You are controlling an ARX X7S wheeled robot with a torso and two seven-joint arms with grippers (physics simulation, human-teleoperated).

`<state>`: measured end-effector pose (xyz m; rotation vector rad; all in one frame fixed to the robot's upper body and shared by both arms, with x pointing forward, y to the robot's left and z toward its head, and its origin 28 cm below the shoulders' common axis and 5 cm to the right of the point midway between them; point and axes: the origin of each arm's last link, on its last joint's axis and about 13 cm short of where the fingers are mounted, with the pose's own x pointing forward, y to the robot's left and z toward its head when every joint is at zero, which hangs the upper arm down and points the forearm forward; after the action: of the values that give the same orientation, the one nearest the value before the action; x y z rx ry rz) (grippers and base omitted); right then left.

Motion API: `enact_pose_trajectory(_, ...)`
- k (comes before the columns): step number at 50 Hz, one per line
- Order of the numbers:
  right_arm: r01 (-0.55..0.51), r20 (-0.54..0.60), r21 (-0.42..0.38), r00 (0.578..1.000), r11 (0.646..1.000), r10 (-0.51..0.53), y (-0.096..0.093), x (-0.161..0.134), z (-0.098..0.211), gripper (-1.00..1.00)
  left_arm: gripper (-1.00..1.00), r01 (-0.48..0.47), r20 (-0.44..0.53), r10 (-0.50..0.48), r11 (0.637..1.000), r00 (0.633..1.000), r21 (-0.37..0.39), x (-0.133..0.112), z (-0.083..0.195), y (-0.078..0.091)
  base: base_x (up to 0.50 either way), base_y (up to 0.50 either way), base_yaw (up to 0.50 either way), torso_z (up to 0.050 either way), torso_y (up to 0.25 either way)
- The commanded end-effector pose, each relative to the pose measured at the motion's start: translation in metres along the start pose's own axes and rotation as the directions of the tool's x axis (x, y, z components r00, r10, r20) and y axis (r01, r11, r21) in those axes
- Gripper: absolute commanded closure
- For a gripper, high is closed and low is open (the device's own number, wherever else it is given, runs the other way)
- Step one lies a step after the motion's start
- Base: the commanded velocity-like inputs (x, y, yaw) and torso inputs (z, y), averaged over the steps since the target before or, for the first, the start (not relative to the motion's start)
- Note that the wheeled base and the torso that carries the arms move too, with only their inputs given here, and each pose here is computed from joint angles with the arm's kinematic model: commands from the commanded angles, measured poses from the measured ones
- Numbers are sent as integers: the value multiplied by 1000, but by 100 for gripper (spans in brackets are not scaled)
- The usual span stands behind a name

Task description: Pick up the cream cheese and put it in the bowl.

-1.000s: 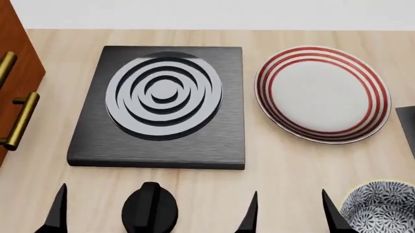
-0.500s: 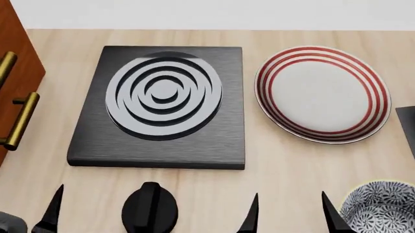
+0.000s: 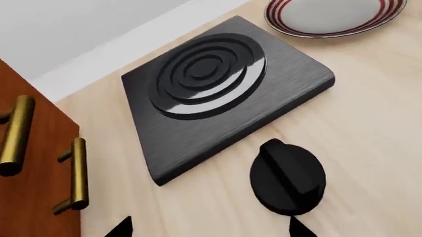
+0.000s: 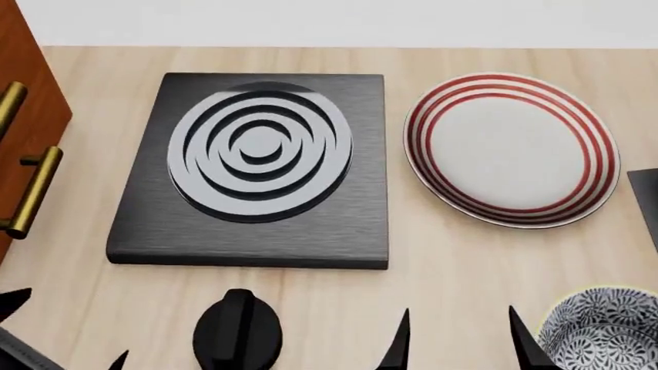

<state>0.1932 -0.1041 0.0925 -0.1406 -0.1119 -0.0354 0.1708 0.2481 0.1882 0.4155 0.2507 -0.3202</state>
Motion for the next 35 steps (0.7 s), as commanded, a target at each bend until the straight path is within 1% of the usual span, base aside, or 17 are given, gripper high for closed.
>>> enact_pose_trajectory(1, 2, -3, -2, 1000, 1000, -2, 0, 0, -1, -100, -100, 68, -70, -65, 996, 995, 49, 0, -6, 2, 0, 0, 0, 0, 0)
enact_pose_trajectory(3, 4, -5, 0, 1000, 1000, -4, 0, 1, -2, -100, -100, 64, -78, -59, 996, 995, 65, 0, -8, 3, 0, 0, 0, 0, 0)
enact_pose_trajectory(6, 3, -5, -2, 1000, 1000, -3, 0, 2, -2, -100, -100, 64, -84, -59, 996, 995, 66, -1, -7, 5, 0, 0, 0, 0, 0)
enact_pose_trajectory(10, 2, -7, -2, 1000, 1000, -2, 1, 1, -3, -100, -100, 86, -99, -75, 990, 992, 109, -2, -8, 4, 0, 0, 0, 0, 0)
enact_pose_trajectory(11, 2, -6, -1, 1000, 1000, -2, 1, 0, -2, -100, -100, 69, -93, -57, 989, 994, 130, -1, -8, 5, 0, 0, 0, 0, 0)
enact_pose_trajectory(12, 2, -5, -1, 1000, 1000, -2, 1, 1, -2, -100, -100, 75, -88, -62, 985, 994, 153, -1, -8, 5, 0, 0, 0, 0, 0)
enact_pose_trajectory(13, 3, -5, -3, 1000, 1000, -3, 0, 1, -2, -100, -100, 100, -97, -84, 982, 992, 163, -2, -10, 4, 0, 0, 0, 0, 0)
enact_pose_trajectory(15, 3, -7, 1, 1000, 1000, -3, 0, 1, -2, -100, -100, 100, -105, -82, 978, 991, 183, -1, -11, 3, 0, 0, 0, 0, 0)
enact_pose_trajectory(16, 3, -7, 1, 1000, 1000, -3, 0, 1, -2, -100, -100, 117, -111, -97, 973, 989, 196, -1, -12, 2, 0, 0, 0, 0, 0)
enact_pose_trajectory(28, 2, -8, 1, 1000, 1000, -2, 0, 1, -2, -100, -100, 174, -135, -142, 948, 981, 268, -2, -17, -5, 0, 0, 0, 0, 0)
enact_pose_trajectory(33, 5, -7, -8, 1000, 1000, -5, 1, 1, -2, -100, -100, 204, -141, -167, 930, 976, 306, -4, -20, -9, 0, 0, 0, 0, 0)
enact_pose_trajectory(35, 1, -7, -6, 1000, 1000, -1, 1, 1, -1, -100, -100, 204, -141, -168, 929, 976, 309, -4, -20, -9, 0, 0, 0, 0, 0)
